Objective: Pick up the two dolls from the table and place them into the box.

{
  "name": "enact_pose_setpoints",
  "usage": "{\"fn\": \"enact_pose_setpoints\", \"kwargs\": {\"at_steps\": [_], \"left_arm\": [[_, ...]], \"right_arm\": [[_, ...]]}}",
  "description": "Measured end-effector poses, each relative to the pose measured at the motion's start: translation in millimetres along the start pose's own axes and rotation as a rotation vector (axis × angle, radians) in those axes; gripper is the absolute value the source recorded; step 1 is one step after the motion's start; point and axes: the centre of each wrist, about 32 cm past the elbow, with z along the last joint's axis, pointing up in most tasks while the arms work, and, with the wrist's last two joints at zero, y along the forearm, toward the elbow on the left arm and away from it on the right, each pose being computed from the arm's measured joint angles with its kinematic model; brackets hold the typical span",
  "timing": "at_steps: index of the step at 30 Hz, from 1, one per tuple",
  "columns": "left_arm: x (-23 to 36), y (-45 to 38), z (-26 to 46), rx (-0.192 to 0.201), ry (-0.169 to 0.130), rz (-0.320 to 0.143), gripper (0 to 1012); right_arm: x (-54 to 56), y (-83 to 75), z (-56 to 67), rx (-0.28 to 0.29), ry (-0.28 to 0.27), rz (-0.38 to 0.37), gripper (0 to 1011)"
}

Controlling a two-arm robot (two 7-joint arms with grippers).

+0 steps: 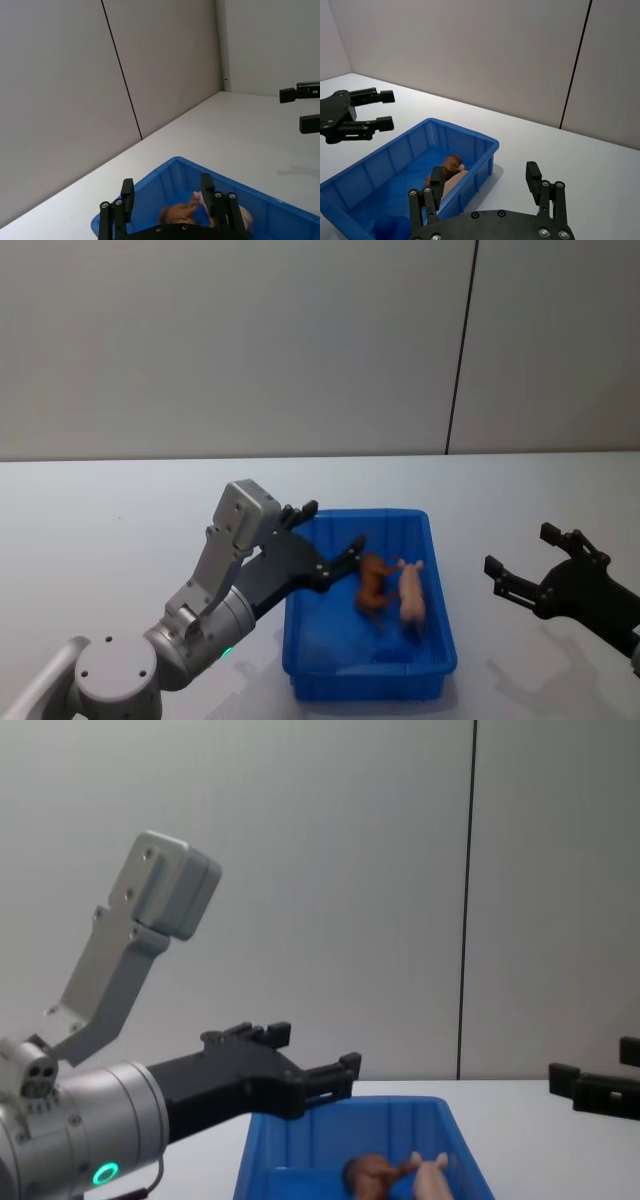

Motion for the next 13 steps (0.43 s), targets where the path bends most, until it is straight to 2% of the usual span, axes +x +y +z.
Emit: {"fn": "enact_pose_setpoints", "kwargs": {"at_steps": [2, 3, 7, 13], "left_arm": [[0.1, 0.0, 1.0, -0.007, -0.003, 0.003, 848], [0.2, 0.0, 2.3, -0.016, -0.005, 0.005, 906], [0.5, 0.1, 4.3, -0.03, -0.011, 0.011, 1001], [0.9, 0.4, 6.7, -0.047, -0.015, 0.018, 1001]], "right_arm": [[0.0, 0.0, 0.0, 0.0, 0.0, 0.0, 1001], [0.0, 0.0, 0.0, 0.0, 0.0, 0.0, 1001], [0.0, 0.0, 0.0, 0.0, 0.0, 0.0, 1001], [0.0, 0.0, 0.0, 0.0, 0.0, 0.0, 1001]]}}
